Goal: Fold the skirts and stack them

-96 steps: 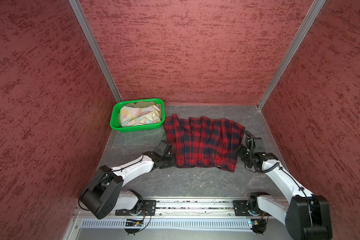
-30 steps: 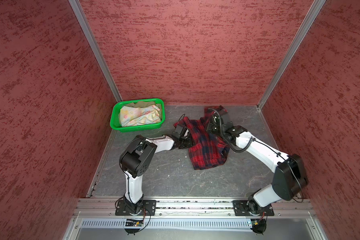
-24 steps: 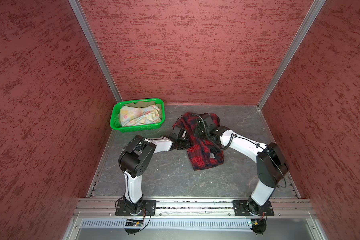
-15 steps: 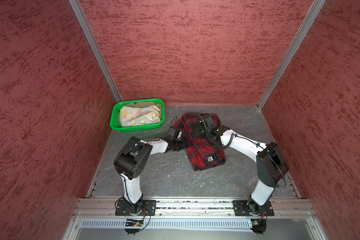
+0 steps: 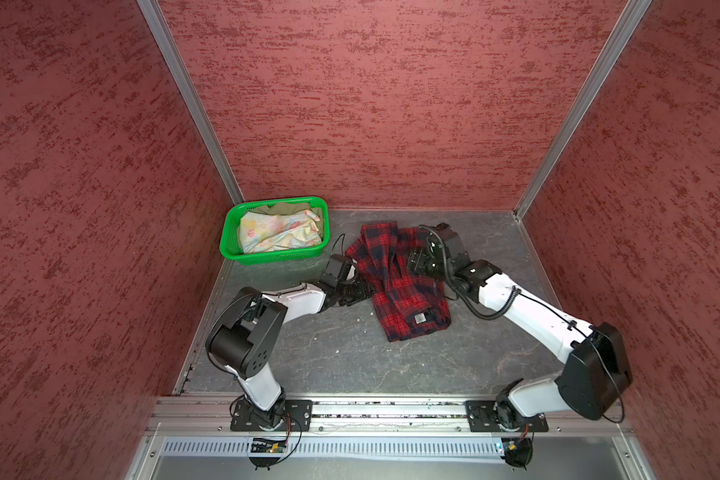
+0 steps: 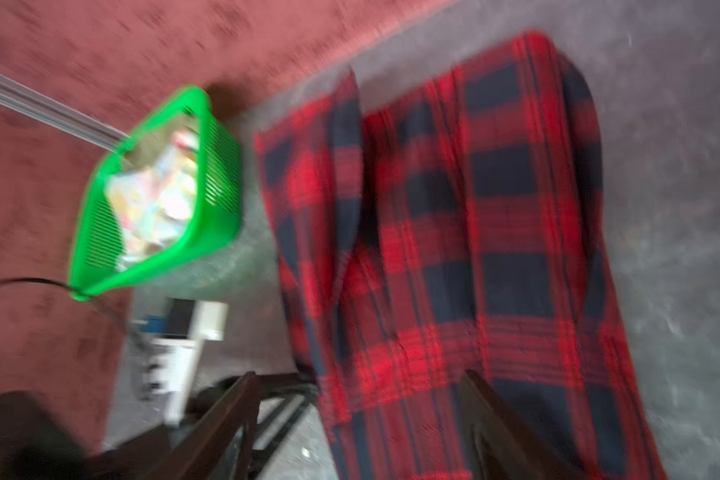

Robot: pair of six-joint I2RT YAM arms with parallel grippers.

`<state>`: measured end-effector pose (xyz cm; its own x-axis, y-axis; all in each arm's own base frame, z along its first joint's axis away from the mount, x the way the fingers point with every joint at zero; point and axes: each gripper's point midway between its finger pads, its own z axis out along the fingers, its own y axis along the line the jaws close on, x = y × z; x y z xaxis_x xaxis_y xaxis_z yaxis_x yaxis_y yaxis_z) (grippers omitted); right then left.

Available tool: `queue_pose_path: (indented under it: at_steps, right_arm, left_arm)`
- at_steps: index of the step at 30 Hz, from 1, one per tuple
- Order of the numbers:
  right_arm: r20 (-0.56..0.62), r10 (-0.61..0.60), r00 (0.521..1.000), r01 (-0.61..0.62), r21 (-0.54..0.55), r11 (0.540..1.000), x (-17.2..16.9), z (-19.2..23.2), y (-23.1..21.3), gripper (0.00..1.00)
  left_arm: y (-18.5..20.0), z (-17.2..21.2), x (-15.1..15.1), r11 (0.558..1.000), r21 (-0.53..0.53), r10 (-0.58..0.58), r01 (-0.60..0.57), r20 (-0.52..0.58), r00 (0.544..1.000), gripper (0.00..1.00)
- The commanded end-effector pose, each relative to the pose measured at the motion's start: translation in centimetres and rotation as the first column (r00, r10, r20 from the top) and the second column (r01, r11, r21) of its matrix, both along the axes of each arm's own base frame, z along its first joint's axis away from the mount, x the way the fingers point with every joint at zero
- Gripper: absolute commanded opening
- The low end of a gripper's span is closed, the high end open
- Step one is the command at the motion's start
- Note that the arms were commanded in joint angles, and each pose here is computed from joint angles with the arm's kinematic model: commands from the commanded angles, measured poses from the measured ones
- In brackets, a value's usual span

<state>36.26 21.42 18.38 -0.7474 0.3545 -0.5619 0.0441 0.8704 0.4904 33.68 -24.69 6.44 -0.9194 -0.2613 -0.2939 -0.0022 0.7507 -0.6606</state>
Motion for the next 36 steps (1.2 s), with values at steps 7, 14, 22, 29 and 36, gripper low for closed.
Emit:
queue_pose_path:
  at_steps: [7,14,22,29,36]
  right_arm:
    - [-0.126,0.045,0.991,-0.039,0.047,0.998,-4.8,-5.2,0.9,0.74]
    - [-0.243,0.104,0.965,-0.094,0.052,0.994,-9.1,-11.0,4.8,0.71]
    - [-0.218,0.061,0.974,-0.059,0.015,0.998,-9.1,-10.2,4.0,0.72]
    - [-0.063,-0.024,0.998,0.03,0.093,0.995,-5.8,-3.5,0.5,0.72]
    - [0.0,-0.081,0.997,0.08,0.103,0.991,-4.4,-2.3,-1.6,0.68]
  left_arm:
    - [-0.2,-1.0,-1.8,1.0,0.006,0.017,-0.017,-0.053,0.998,0.54]
    - [-1.1,-2.7,-2.2,1.0,0.005,0.01,-0.009,-0.085,0.996,0.51]
    - [-0.2,-2.6,-2.4,0.999,0.033,0.014,-0.012,-0.084,0.996,0.51]
    - [1.3,1.3,-1.7,0.998,0.058,0.019,-0.021,0.033,0.999,0.52]
    - [0.3,8.7,1.0,0.998,0.051,-0.056,0.046,0.232,0.971,0.58]
